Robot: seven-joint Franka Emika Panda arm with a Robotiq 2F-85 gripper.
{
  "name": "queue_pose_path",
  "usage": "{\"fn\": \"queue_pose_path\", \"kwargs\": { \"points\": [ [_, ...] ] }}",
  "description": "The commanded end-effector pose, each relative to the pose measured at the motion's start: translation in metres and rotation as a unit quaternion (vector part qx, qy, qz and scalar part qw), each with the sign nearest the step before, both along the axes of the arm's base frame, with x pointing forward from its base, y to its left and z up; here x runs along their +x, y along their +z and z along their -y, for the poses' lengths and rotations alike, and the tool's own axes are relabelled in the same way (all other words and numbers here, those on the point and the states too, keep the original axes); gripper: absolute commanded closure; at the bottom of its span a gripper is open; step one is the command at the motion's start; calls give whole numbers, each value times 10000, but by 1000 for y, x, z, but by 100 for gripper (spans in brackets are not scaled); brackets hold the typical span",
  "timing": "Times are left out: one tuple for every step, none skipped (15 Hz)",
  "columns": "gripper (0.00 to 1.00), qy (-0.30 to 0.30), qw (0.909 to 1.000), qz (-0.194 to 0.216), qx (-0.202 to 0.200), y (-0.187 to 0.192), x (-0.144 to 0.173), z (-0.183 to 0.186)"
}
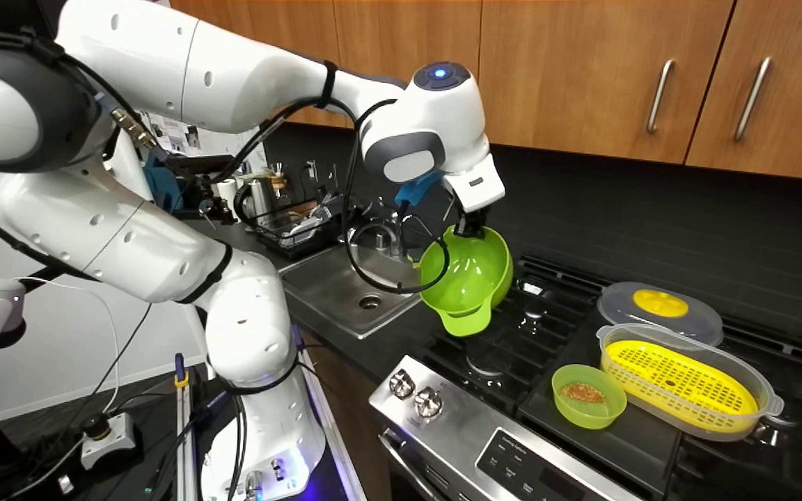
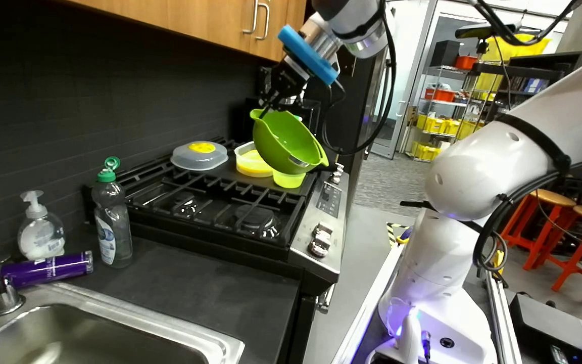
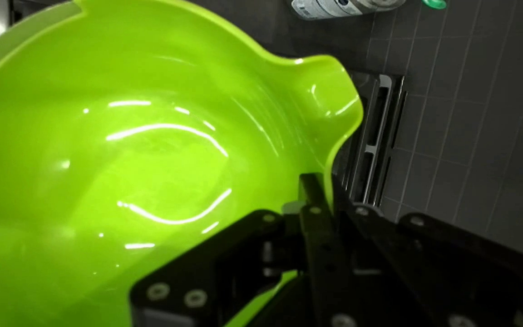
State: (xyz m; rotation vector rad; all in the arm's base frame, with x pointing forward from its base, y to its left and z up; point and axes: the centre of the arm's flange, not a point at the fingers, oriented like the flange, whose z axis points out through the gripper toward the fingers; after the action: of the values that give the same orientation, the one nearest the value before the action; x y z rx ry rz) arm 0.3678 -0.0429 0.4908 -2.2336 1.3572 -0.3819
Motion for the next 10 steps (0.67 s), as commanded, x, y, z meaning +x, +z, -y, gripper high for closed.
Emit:
{"fn": "queue_pose_path", "kwargs": {
  "points": [
    [99, -39, 9997, 206, 81, 9, -5, -33],
    [99, -37, 9997, 238, 92, 8, -5, -39],
    [99, -40, 9996, 254, 116, 9, -6, -44],
    [99, -35, 9995, 275, 138, 7, -6, -49],
    [99, -41, 9994, 287, 168, 6, -7, -53],
    [99, -42, 9993, 309, 189, 4, -9, -56],
    [99, -48, 9992, 322, 216, 2, -11, -59],
    [99, -53, 9991, 339, 233, 1, -12, -61],
    [99, -55, 9991, 344, 244, -1, -13, -62],
    [99, -61, 9990, 351, 256, -3, -13, -62]
  ]
}}
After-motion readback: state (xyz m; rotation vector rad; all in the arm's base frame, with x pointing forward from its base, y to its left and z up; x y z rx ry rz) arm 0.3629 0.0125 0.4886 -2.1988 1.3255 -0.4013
